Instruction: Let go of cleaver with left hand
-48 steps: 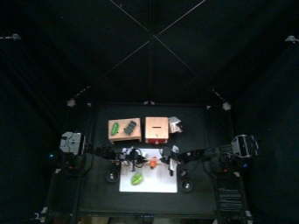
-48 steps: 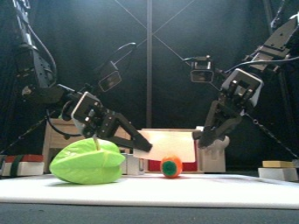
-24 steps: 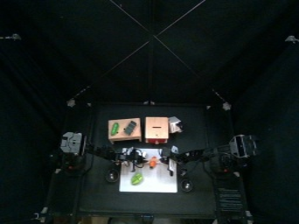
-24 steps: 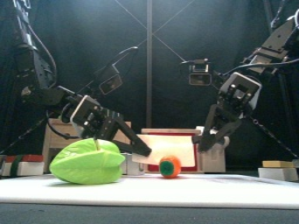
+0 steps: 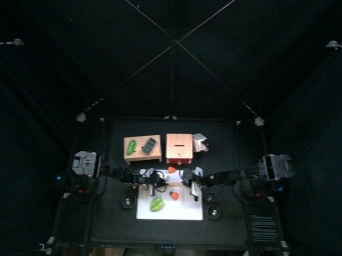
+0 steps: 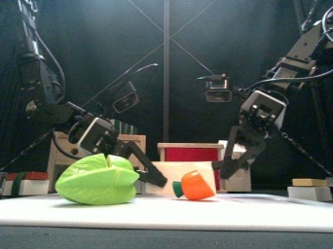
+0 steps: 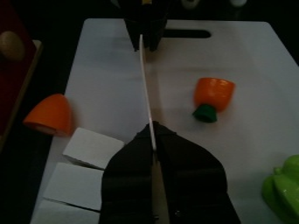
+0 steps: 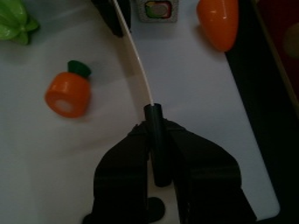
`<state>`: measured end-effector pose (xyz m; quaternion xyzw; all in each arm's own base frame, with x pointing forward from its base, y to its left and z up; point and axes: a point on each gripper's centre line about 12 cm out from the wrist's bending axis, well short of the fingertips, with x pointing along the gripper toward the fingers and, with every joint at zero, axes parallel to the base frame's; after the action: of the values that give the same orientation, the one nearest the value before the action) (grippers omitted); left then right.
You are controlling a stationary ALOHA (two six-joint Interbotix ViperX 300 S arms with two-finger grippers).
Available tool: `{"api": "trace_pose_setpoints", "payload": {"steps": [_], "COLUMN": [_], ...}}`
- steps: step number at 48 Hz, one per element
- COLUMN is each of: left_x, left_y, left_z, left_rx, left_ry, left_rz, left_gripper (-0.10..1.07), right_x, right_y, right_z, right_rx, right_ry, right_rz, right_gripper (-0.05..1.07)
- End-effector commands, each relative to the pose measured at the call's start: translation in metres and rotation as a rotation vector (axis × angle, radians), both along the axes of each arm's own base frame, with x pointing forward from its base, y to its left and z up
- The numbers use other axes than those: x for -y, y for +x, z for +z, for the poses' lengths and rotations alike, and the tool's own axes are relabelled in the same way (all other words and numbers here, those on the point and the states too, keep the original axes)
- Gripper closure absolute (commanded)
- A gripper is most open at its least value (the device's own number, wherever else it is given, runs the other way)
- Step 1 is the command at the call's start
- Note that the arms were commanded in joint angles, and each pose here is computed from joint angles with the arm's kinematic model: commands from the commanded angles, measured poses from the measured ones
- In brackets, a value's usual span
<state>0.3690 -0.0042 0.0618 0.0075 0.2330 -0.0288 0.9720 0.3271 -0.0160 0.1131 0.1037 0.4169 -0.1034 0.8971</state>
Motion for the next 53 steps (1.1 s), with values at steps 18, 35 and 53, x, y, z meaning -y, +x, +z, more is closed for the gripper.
{"api": "trace_pose_setpoints", "payload": {"steps": [18,35,53], "left_x": [0.008,0.008,0.006], "left_y": [-0.004,-0.002,-0.003], "left_z": [0.0,0.028,0.049], "left_rx": [-0.014,0.051,0.052], "left_ry": [0.037,0.043,0.056], "left_rz": [-0.085,-0.085,-0.075], "left_gripper": [0.59,0.59,0.59], "right_x": [0.004,0.001,-0.001], "right_y": [-0.002,0.003,-0.001], "right_z": [0.0,0.031,0.044], "right_rx": [-0.008,0.088,0.124], "right_ry": [-0.01,-0.012,-0.013], "right_rz": [-0.027,-0.017,-0.014], "right_gripper": [0.68,0.68,0.68]}}
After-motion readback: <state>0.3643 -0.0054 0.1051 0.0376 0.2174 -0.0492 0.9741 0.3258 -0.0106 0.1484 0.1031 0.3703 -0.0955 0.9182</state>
